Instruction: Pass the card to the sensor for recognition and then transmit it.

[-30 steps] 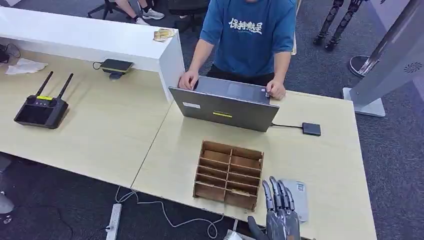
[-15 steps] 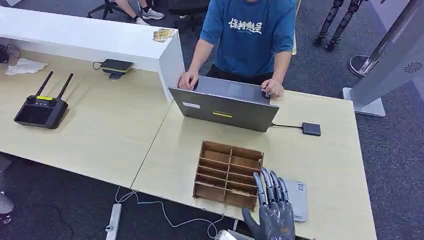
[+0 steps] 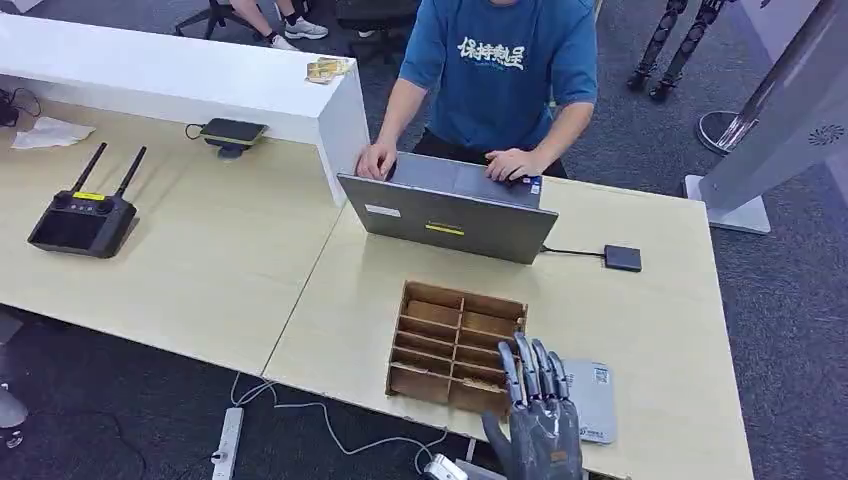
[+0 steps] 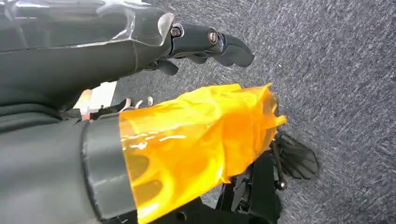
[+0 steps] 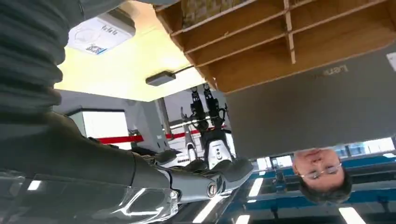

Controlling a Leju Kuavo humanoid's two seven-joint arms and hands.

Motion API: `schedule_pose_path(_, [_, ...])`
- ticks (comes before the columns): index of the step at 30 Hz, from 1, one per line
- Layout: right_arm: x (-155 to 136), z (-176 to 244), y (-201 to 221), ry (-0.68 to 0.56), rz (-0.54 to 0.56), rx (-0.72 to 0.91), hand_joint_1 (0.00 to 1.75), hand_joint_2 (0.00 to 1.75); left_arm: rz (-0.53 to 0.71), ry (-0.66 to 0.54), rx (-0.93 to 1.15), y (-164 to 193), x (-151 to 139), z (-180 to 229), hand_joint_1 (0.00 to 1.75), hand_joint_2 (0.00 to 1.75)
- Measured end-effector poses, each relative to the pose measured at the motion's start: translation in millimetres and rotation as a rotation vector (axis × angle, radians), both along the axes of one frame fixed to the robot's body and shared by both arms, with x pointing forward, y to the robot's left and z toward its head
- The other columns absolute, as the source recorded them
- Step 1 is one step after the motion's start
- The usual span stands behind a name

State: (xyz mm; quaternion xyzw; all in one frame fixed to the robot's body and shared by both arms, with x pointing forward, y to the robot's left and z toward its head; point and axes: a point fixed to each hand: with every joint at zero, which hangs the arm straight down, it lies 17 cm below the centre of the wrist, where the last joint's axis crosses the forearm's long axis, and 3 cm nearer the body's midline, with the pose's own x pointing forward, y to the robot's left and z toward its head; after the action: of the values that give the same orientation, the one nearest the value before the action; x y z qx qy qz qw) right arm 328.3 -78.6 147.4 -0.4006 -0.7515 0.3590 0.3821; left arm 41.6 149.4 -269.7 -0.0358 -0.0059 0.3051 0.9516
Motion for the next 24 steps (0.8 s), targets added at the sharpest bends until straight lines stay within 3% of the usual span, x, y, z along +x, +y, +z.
schedule_pose_path(24, [3, -52, 34, 0.062, 0.079, -0.184, 0.00, 1.75, -0.015, 0.001, -0.002, 0, -1, 0, 0.00, 0.00])
